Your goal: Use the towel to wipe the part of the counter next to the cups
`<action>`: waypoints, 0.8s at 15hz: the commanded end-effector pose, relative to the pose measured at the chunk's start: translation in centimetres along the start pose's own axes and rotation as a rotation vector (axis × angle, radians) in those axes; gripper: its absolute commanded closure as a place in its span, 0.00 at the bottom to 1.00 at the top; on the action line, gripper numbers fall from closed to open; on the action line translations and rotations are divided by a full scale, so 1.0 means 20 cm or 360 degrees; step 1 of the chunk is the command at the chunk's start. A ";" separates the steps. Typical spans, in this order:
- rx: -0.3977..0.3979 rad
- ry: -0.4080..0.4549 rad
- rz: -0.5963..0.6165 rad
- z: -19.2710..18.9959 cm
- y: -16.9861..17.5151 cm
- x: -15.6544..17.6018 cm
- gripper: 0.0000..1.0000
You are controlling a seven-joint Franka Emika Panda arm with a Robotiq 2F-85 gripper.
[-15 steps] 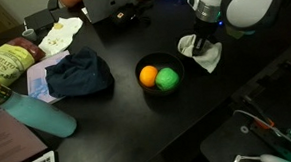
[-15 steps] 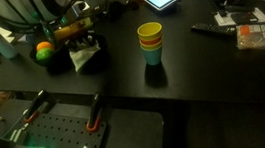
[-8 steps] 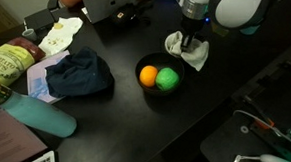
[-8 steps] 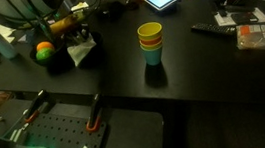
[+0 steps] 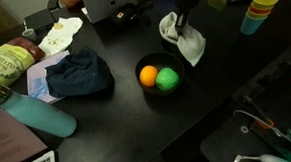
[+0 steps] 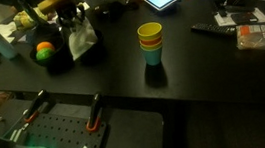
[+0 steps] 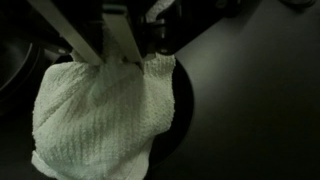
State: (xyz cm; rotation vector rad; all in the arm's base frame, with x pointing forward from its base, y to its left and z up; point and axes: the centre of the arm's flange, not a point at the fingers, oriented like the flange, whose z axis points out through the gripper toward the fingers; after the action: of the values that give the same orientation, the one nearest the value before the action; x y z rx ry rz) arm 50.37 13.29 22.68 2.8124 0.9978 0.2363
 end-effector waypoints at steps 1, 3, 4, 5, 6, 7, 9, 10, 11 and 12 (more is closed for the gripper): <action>-0.0087 -0.0068 0.0017 -0.31 0.08 0.03 0.94; -0.0139 -0.0121 0.0035 -0.42 0.14 0.00 0.94; -0.0160 -0.0151 0.0046 -0.46 0.17 -0.02 0.94; -0.0198 -0.0182 0.0072 -0.48 0.21 -0.06 0.94; -0.0230 -0.0216 0.0096 -0.50 0.26 -0.10 0.94; -0.0263 -0.0255 0.0130 -0.50 0.31 -0.15 0.94; -0.0333 -0.0330 0.0210 -0.46 0.45 -0.27 0.94; -0.0345 -0.0348 0.0256 -0.44 0.51 -0.32 0.94; -0.0344 -0.0338 0.0300 -0.40 0.58 -0.40 0.94; -0.0340 -0.0336 0.0327 -0.37 0.62 -0.45 0.94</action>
State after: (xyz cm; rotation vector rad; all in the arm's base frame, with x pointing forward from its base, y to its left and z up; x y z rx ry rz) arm 50.38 2.52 32.05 2.6675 0.6860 0.0374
